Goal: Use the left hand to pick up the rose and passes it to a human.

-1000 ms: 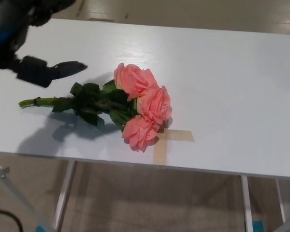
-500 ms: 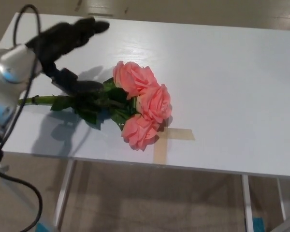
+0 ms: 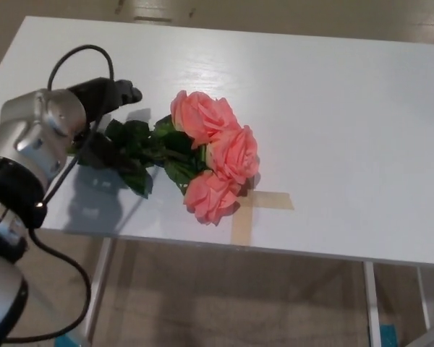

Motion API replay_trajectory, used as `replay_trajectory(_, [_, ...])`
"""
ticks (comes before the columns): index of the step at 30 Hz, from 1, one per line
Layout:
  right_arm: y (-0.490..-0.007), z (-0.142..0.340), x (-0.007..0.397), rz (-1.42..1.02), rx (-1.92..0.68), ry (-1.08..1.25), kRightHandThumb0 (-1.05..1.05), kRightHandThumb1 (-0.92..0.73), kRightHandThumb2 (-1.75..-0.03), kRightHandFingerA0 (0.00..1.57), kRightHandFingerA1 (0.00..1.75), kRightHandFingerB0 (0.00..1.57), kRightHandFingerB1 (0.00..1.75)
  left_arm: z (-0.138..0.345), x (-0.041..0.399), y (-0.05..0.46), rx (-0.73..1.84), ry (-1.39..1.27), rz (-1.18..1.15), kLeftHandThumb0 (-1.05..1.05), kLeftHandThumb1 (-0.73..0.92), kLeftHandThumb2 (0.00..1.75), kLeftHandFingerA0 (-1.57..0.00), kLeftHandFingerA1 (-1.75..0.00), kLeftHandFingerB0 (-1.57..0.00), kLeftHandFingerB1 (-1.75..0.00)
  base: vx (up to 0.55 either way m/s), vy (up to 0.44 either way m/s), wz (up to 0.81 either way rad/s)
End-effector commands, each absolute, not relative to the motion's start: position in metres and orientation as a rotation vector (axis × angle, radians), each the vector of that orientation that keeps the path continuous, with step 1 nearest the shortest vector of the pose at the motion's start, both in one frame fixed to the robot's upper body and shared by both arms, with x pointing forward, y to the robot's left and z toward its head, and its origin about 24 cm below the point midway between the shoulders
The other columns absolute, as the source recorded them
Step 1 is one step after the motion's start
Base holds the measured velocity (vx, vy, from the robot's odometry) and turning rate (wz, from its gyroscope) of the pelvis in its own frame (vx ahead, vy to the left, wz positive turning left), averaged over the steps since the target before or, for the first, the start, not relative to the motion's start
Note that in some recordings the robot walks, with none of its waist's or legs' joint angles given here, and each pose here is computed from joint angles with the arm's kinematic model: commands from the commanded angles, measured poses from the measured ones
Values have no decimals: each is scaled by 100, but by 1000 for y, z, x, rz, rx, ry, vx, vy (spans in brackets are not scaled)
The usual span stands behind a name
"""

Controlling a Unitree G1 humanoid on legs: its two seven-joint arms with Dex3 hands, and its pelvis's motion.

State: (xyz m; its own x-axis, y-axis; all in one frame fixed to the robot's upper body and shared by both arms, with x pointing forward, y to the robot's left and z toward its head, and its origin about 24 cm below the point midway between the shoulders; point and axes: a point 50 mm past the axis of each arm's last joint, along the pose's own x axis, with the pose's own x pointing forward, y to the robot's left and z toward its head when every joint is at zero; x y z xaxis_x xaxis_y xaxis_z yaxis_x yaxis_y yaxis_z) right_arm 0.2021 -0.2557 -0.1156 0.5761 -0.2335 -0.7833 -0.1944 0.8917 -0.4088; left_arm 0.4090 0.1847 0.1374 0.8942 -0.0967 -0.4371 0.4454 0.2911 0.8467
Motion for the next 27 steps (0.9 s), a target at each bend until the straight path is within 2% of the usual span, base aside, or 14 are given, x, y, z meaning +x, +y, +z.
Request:
replay_trajectory(1, [-257, -118, 197, -18, -466, 990, -33, -58, -73, 64, 53, 50, 47, 138, 412, 171, 1325, 331, -351, -54, 36, 75, -5, -25, -4, -23, 0, 0, 0])
replay_trajectory(17, [-256, -112, 208, -13, -478, 975, -34, -59, -75, 64, 53, 50, 48, 131, 412, 140, 1363, 264, -392, -55, 36, 75, -3, -36, -3, -25, 0, 0, 0])
replay_trajectory(23, [-257, -111, 210, -4, -482, 978, -36, -59, -76, 62, 53, 49, 48, 119, 409, 134, 1374, 261, -408, -54, 34, 69, -5, -38, 0, -26, 0, 0, 0])
replay_trajectory(24, [-257, -112, 209, 0, -482, 980, -37, -59, -76, 61, 53, 48, 48, 115, 408, 135, 1367, 251, -407, -29, 66, 59, -70, -76, -25, -30, 0, 0, 0])
replay_trajectory(25, [-257, -112, 208, 9, -483, 984, -37, -59, -76, 61, 53, 48, 48, 107, 406, 136, 1348, 240, -402, -22, 65, 60, -82, -116, -35, -32, 0, 0, 0])
replay_trajectory(26, [-257, -113, 207, 13, -484, 988, -37, -59, -76, 61, 53, 48, 48, 105, 405, 137, 1334, 244, -396, -22, 65, 60, -82, -116, -35, -32, 0, 0, 0])
replay_trajectory(27, [-257, -113, 207, 14, -483, 988, -37, -59, -76, 61, 53, 49, 48, 103, 404, 137, 1347, 241, -393, -16, 61, 59, -97, -121, -44, -35, 0, 0, 0])
